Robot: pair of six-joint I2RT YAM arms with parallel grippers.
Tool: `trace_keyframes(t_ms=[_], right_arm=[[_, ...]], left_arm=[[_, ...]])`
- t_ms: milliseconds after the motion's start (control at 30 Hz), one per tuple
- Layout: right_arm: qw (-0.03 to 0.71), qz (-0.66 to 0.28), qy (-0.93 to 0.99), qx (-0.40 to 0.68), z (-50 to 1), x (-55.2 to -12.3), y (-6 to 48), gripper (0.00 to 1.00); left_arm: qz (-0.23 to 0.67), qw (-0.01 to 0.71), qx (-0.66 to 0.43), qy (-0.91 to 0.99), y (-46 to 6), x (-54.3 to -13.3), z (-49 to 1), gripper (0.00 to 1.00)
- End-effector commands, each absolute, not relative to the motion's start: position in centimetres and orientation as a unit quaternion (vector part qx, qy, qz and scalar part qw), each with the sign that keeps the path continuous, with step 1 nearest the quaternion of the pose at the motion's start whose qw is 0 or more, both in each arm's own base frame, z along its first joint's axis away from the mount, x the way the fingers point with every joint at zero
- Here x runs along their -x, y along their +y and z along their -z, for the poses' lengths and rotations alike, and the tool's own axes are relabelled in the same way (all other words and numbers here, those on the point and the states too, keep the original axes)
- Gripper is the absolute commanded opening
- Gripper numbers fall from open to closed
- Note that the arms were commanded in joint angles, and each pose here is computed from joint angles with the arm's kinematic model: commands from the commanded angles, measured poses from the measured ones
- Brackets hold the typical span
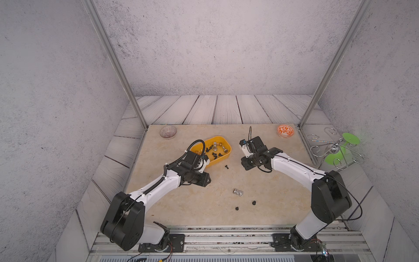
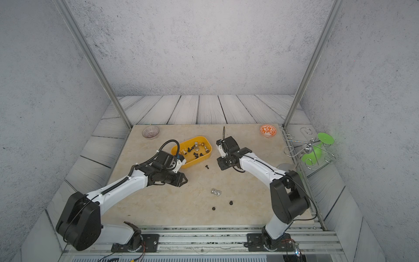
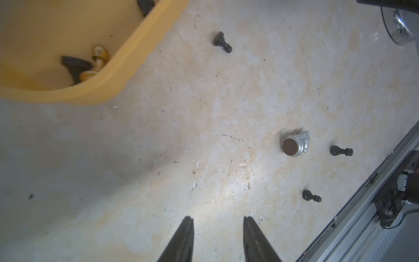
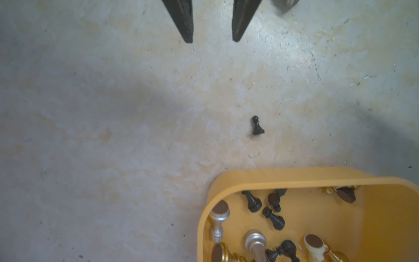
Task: Put the chess pieces into the storage box
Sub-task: Pick up the chess piece at the center of the board.
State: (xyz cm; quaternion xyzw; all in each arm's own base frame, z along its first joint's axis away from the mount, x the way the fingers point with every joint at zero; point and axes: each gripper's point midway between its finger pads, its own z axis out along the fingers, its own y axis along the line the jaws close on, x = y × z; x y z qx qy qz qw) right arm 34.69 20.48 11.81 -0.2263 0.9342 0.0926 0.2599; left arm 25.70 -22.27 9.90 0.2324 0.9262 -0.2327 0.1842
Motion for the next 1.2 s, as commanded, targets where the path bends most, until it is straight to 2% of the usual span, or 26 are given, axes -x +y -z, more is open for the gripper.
trace_keyframes(t_ms=[0,300,567,1167], right_arm=[[0.285,-0.094,0.936,0.182,-13.1,-33.6,18.7,0.32],[0.282,-0.087,0.947,0.130,-11.4,-31.0,15.0,0.33],[0.313,-0.086,0.941,0.094,-12.8,-30.9,12.1,0.35],[0.338,-0.097,0.936,0.033,-13.6,-29.7,6.8,0.37]], left_arm=[[0.222,0.187,-0.296,0.910,-23.6,-25.6,-10.0,0.40],[0.220,0.169,-0.464,0.841,-29.0,-24.0,-10.0,0.40],[0.243,0.120,-0.602,0.751,-31.4,-21.8,-8.5,0.42],[0.215,0.108,-0.723,0.648,-35.7,-20.8,-5.7,0.45]])
